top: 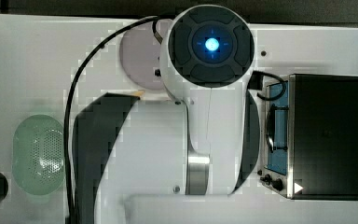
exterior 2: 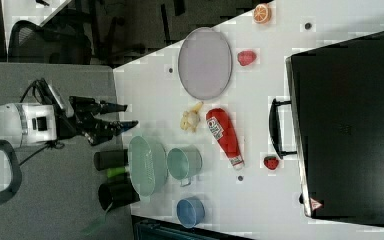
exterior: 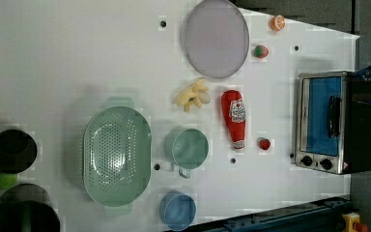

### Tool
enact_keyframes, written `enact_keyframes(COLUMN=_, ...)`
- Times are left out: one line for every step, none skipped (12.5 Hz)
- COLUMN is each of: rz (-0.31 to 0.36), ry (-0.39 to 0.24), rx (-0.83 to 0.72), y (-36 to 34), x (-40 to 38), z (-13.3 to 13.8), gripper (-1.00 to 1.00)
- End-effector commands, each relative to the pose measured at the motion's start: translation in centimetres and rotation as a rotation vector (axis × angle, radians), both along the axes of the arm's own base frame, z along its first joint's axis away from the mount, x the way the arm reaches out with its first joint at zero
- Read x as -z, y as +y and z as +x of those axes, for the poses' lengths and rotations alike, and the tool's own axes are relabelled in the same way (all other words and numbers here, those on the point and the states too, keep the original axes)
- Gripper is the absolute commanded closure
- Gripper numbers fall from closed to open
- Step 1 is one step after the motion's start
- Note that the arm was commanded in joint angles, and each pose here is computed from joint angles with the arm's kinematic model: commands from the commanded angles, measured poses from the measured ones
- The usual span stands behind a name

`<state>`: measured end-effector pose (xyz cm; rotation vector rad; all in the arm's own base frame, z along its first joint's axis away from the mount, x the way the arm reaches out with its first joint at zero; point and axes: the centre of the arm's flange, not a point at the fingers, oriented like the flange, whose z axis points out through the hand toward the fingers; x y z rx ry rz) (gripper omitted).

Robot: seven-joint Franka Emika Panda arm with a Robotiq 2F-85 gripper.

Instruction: Pick Ketchup from the table and place it in strainer.

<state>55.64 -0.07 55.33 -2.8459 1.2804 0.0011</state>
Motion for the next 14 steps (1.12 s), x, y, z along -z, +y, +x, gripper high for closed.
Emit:
enact_keyframes(rz=-0.002, ry=0.030, rx=-0.024, y=-2.4, x=-4.0, z=-7.0, gripper=-0.59)
enact_keyframes(rz=-0.002, ry=0.033, rx=-0.025, y=-2.4, x=-3.7, z=-6.9, gripper=-0.80)
enact_keyframes(rz=-0.002, ry=0.042, rx=-0.031, y=-2.2, x=-3.3, z=-6.8, gripper=-0.99)
enact_keyframes(rz=-0.001, ry=0.058, rx=-0.044, y=-2.0, x=-2.4, z=-6.6, gripper=-1.00)
enact_keyframes(rz=0.001, ry=0.085, rx=-0.059, y=-1.6, x=-1.0, z=-6.3, gripper=-1.00)
enact_keyframes(rz=0.004, ry=0.118, rx=-0.079, y=-1.2, x=0.6, z=-6.0, gripper=-1.00)
enact_keyframes(rz=0.007, ry=0.150, rx=-0.111, y=-0.7, x=2.5, z=-5.6, gripper=-1.00)
enact_keyframes(rz=0.013, ry=0.176, rx=-0.160, y=-0.2, x=4.6, z=-5.2, gripper=-1.00)
enact_keyframes(rz=0.020, ry=0.191, rx=-0.229, y=0.3, x=6.9, z=-4.8, gripper=-1.00)
enact_keyframes(rz=0.028, ry=0.194, rx=-0.316, y=0.8, x=9.2, z=-4.5, gripper=-1.00)
enact_keyframes(rz=0.036, ry=0.183, rx=-0.409, y=1.1, x=11.4, z=-4.3, gripper=-1.00)
enact_keyframes(rz=0.039, ry=0.158, rx=-0.503, y=1.3, x=13.5, z=-4.1, gripper=-1.00)
enact_keyframes(rz=0.040, ry=0.129, rx=-0.595, y=1.5, x=15.4, z=-3.9, gripper=-1.00)
enact_keyframes(rz=0.039, ry=0.102, rx=-0.685, y=1.5, x=17.3, z=-3.8, gripper=-1.00)
